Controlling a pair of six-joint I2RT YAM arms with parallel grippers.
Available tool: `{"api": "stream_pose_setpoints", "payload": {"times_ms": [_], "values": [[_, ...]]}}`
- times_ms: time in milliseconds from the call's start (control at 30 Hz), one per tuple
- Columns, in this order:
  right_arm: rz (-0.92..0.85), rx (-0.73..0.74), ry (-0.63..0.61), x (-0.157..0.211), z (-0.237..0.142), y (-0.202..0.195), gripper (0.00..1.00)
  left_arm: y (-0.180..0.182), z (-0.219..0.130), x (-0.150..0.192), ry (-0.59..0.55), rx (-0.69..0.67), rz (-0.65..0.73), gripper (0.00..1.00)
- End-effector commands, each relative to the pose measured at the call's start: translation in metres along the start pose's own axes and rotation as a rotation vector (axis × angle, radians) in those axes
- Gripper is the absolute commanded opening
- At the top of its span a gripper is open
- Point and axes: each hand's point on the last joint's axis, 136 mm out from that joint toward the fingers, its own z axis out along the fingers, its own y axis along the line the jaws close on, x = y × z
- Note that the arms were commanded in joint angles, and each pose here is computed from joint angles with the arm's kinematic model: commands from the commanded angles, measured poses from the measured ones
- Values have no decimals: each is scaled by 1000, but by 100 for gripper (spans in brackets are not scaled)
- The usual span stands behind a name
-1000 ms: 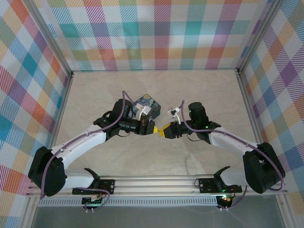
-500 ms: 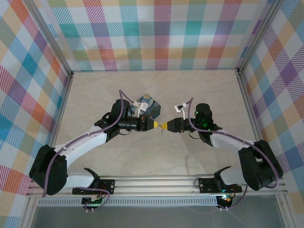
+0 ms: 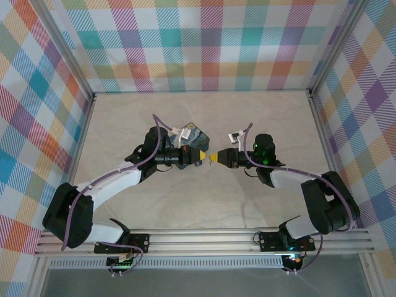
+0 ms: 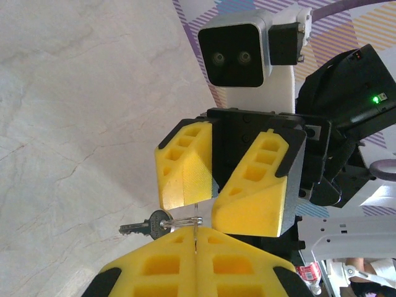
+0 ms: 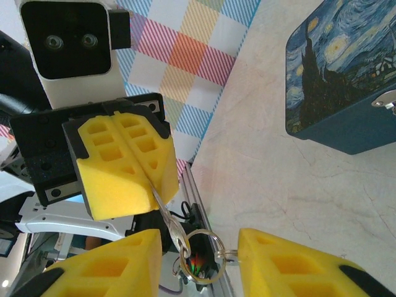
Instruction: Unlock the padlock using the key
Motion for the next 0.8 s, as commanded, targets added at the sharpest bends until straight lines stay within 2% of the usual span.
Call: {"api": "stream_pose_setpoints", "payload": {"times_ms": [0,467,767], "values": [[-37,-50,-20,-13,3,13,35,3,-1,-4,-19,13,8,0],[-9,-105,-9,-10,8,15,29,3,-2,-8,-27,20,7,0],[-27,-91,22,-3,12,20,24,2,-3,-9,-30,22,10,0]]}}
